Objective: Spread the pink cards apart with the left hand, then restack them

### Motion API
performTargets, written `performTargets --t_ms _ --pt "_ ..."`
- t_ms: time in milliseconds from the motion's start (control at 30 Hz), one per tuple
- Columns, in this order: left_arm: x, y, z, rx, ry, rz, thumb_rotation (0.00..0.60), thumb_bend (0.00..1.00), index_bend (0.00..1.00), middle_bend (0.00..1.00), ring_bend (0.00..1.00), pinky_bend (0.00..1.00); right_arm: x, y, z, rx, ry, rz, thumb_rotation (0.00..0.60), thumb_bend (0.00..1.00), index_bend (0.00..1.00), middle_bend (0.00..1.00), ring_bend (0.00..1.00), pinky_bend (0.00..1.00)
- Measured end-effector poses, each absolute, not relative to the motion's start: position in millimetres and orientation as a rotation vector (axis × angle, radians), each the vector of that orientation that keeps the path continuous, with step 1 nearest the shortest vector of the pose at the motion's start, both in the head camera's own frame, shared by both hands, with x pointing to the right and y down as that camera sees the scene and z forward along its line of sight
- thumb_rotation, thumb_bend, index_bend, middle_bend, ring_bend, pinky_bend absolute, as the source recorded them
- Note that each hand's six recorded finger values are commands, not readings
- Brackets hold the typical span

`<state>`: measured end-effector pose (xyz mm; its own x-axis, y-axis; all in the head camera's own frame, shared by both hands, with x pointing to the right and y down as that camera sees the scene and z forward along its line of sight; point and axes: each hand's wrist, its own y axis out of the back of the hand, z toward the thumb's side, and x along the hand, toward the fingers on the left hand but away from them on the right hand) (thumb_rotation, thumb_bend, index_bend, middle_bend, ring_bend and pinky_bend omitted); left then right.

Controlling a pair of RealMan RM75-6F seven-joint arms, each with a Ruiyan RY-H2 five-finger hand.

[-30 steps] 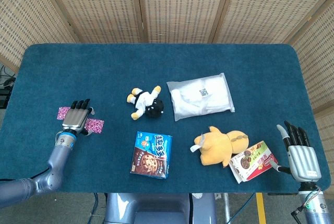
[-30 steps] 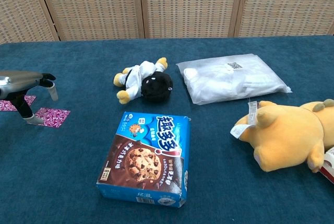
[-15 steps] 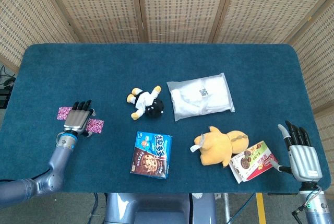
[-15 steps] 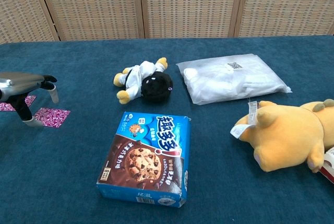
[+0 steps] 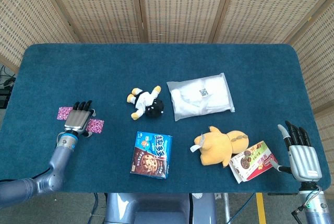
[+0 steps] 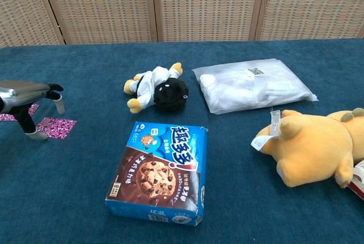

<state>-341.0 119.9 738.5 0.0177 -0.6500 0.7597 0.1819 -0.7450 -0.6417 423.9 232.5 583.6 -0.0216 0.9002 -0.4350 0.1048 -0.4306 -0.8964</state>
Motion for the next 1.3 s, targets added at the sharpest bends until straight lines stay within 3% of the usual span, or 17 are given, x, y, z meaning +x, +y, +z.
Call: performTargets --t_ms 433,900,1300 --pt "-343.0 124.4 741.3 -1.707 0.472 -1.797 0.6 0.24 0.3 0.0 0.0 0.0 422.9 232.9 583.6 -1.593 -1.069 1.52 0.6 0.03 0.0 0.0 0.0 0.0" --pt "-343.1 126.3 741.8 -1.707 0.474 -1.792 0.6 0.25 0.43 0.0 0.0 0.0 423.0 232.8 583.2 -1.594 -1.071 1.517 0.6 0.03 0.0 0.0 0.0 0.0" --pt "-344.6 126.8 741.8 -1.703 0.47 -1.794 0.6 0.25 0.43 0.0 0.0 0.0 422.7 232.7 583.0 -1.594 -1.072 1.516 0.6 0.03 0.0 0.0 0.0 0.0"
